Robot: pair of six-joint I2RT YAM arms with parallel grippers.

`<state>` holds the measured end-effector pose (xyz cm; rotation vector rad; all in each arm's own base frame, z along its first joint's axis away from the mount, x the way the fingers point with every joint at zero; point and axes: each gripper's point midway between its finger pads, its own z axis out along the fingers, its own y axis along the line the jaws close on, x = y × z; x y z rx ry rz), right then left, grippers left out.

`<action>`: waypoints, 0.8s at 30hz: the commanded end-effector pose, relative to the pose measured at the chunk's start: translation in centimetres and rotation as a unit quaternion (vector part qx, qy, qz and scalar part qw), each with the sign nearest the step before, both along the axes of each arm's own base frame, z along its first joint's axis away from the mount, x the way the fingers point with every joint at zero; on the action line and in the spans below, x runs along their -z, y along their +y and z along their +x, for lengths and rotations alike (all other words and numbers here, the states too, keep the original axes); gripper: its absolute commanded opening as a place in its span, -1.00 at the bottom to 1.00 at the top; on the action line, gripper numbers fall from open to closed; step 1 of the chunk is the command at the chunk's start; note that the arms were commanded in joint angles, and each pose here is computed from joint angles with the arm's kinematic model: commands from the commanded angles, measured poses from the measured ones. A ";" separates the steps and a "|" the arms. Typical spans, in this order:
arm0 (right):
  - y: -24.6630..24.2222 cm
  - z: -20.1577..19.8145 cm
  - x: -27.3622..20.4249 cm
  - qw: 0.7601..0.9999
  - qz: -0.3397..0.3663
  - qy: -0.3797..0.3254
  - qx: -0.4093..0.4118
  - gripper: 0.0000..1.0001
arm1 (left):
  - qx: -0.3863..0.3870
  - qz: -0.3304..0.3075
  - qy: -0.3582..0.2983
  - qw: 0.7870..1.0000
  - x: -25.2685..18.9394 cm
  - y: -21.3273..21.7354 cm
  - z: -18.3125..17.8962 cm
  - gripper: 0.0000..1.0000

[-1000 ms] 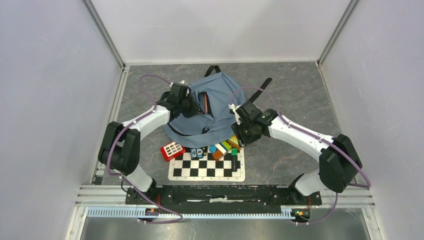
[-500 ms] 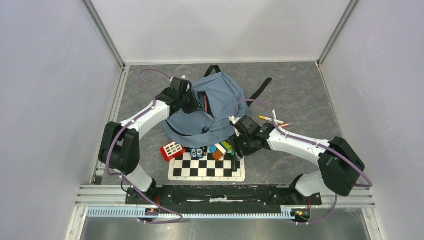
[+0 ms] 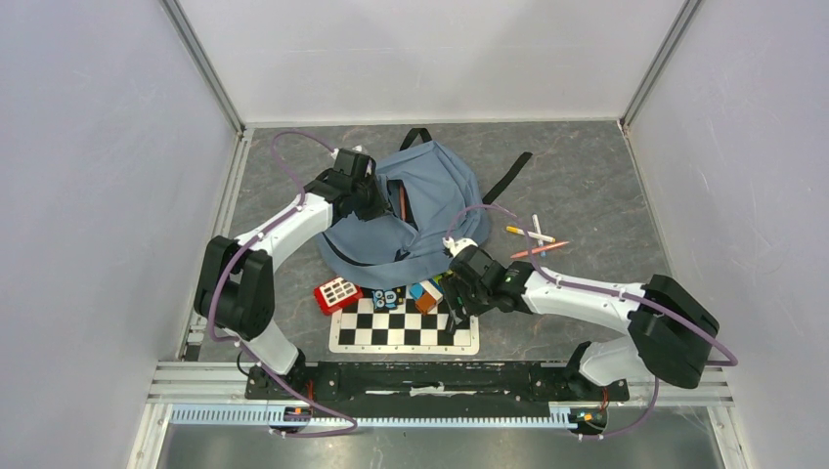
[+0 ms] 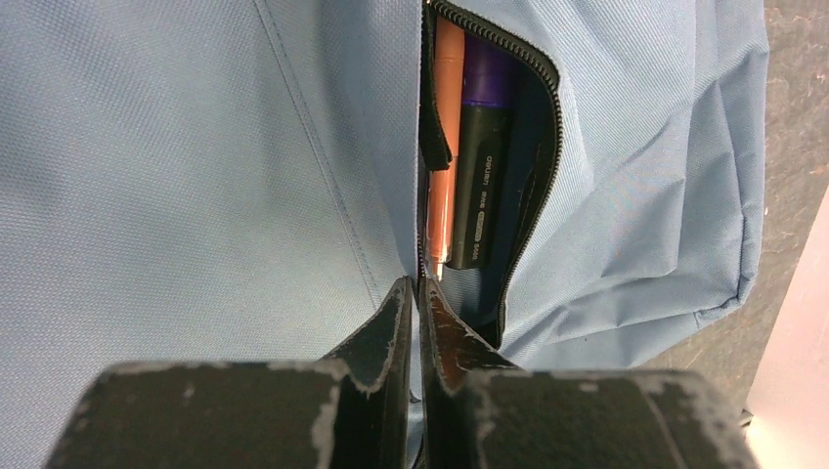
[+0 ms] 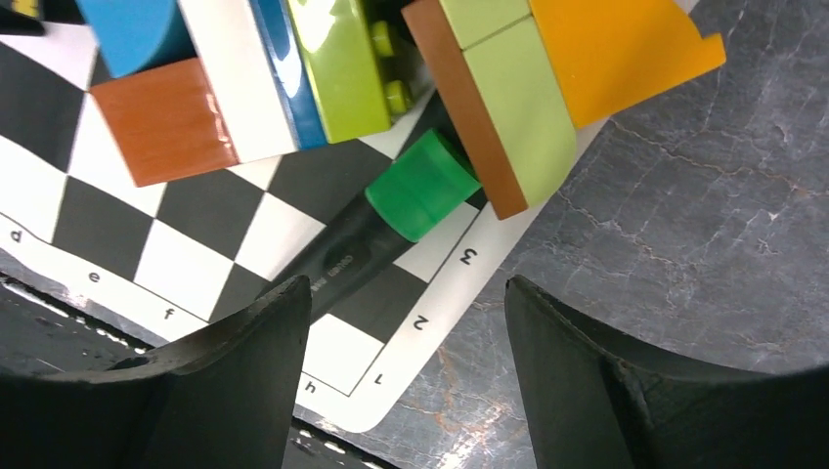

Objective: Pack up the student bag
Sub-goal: Pick up the stationery from the center of the board.

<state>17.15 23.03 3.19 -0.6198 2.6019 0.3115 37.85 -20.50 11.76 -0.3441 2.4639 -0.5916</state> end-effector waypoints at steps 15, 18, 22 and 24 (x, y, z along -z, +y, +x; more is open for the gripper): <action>-0.3 1.1 1.2 0.994 -0.077 -0.061 0.047 0.44 | 0.013 0.020 -0.046 0.999 -2.6 1.1 -1.1 -0.79; -1.0 0.8 0.8 0.994 -0.060 -0.069 0.060 0.34 | 0.015 0.022 -0.051 0.998 -2.7 1.3 -1.5 -0.78; -1.2 0.8 0.8 0.994 -0.056 -0.074 0.064 0.15 | 0.019 0.025 -0.053 0.998 -2.5 1.5 -2.0 -0.78; -1.4 0.7 1.1 0.993 -0.065 -0.070 0.063 0.05 | 0.022 0.022 -0.054 0.998 -2.4 1.4 -2.1 -0.78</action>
